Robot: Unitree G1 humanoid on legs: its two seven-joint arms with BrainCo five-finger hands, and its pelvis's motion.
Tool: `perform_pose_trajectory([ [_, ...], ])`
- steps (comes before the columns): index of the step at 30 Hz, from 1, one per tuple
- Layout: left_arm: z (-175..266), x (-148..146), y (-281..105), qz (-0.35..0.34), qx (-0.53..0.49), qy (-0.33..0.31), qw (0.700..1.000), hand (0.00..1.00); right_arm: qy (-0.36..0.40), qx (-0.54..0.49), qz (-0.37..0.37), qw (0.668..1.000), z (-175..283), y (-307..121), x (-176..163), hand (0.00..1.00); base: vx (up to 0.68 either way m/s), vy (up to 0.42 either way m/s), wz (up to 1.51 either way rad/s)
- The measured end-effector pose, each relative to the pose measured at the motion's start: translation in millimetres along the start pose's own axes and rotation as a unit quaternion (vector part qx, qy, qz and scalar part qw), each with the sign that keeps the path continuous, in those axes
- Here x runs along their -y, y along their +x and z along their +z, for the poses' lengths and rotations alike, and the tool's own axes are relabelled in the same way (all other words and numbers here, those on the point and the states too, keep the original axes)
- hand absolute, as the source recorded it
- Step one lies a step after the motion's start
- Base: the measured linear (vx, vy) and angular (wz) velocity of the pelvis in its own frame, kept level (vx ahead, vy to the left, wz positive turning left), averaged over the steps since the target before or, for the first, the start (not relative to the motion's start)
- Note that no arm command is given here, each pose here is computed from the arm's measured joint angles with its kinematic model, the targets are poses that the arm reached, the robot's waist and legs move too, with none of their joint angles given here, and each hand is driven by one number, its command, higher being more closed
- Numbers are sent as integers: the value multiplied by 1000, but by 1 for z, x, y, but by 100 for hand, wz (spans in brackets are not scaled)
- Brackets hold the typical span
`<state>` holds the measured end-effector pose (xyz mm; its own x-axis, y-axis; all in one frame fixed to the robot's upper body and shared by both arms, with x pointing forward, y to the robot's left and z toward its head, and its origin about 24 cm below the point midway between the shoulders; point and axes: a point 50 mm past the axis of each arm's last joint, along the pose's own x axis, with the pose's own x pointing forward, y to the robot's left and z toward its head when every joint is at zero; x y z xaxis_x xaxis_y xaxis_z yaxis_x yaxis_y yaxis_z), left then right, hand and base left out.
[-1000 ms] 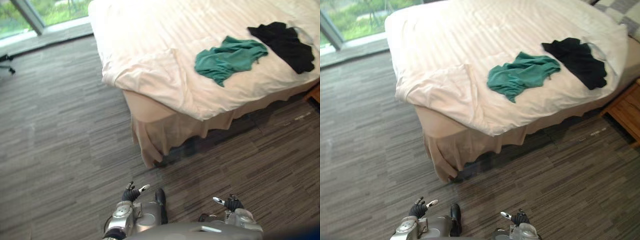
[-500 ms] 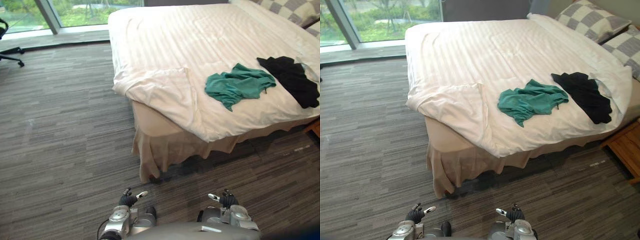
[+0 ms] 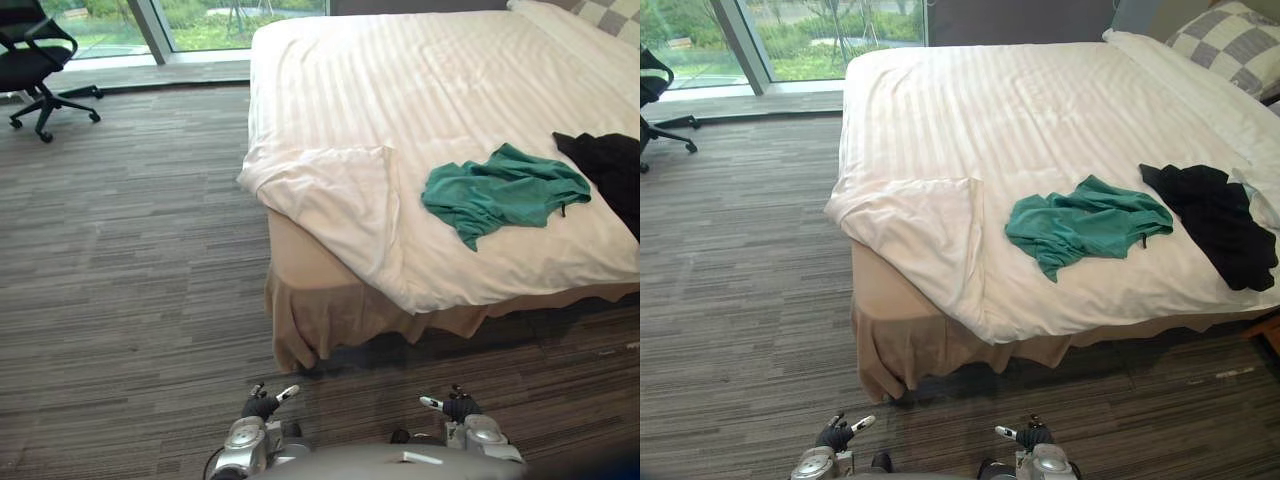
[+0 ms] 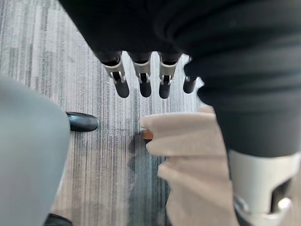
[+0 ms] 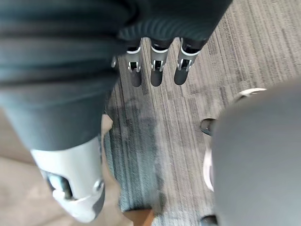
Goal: Tidy the bed and pick cloth on bed and put in laundry
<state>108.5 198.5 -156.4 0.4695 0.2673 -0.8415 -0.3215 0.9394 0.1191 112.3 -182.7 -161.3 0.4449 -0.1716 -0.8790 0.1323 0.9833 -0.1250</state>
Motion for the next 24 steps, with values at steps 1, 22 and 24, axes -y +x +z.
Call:
perform_pose_trajectory([
  [1, -1, -3, 0, 11, -4, -30, 999, 0, 5, -4, -2, 1000, -2, 0, 0, 0, 47, 57, 2],
  [22, 106, -170, -19, 285, 205, -533, 770, 0, 130, -50, -65, 988, -31, -6, 26, 0, -24, 7, 7],
  [24, 135, -185, -32, 288, 261, -521, 760, 0, 128, -48, -64, 988, -30, -6, 25, 0, 63, 7, 3],
])
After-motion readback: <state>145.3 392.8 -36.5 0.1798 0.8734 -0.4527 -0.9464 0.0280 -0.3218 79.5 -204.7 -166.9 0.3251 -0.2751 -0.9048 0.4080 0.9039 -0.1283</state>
